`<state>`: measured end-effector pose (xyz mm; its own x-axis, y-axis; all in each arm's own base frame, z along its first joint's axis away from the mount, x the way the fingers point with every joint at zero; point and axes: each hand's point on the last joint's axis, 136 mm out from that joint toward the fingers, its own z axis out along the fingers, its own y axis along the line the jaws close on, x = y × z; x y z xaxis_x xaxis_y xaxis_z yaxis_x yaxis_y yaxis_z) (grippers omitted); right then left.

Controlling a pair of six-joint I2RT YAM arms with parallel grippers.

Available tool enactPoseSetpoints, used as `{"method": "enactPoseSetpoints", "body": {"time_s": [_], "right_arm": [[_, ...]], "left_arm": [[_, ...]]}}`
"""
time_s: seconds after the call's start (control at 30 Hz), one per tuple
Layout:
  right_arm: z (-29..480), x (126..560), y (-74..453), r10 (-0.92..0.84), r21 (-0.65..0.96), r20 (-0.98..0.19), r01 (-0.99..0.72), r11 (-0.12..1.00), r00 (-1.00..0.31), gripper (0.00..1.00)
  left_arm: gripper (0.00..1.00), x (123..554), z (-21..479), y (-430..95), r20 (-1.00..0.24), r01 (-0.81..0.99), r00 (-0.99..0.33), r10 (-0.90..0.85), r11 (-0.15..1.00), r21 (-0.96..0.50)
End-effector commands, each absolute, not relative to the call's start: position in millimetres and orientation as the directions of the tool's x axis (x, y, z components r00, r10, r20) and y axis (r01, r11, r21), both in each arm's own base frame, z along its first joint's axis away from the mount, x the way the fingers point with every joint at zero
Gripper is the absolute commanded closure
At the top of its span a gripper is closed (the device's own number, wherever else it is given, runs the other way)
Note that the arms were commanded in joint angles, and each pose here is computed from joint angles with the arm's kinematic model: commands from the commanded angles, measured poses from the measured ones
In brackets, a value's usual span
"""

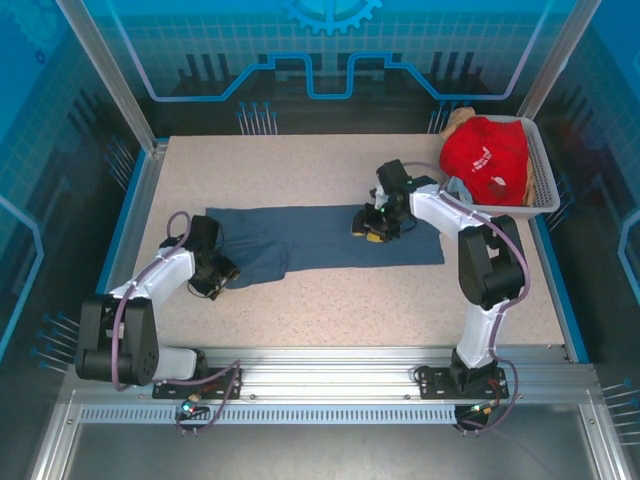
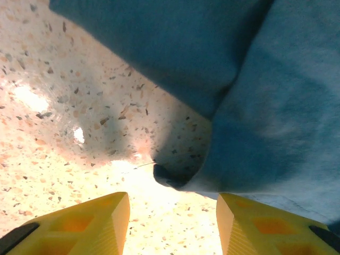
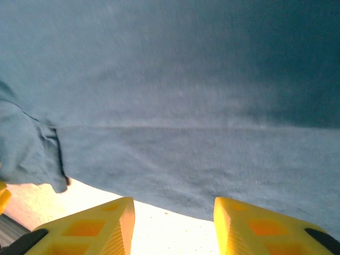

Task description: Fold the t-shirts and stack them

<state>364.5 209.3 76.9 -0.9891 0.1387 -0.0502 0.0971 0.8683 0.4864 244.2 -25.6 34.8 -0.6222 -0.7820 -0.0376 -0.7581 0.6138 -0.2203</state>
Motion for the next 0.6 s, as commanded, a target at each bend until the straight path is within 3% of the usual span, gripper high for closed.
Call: {"method": "enactPoseSetpoints", "body": {"time_s": [0.0,0.57], "right_arm": [[79,359,219,0.115,0.530,-0.051,0.070,0.845,-0.992,0.55],[78,344,234,0.094,0.505,-0.047,0.057,0.861,-0.994,0.56]], "left_arm": [[0.52,249,33,-30,-0.043,-0.756,-0.608,-0.793,0.594,-0.276],[0.79,265,16,-29,-0.083,-0.706,-0.656,-0.750,0.649,-0.283]]}}
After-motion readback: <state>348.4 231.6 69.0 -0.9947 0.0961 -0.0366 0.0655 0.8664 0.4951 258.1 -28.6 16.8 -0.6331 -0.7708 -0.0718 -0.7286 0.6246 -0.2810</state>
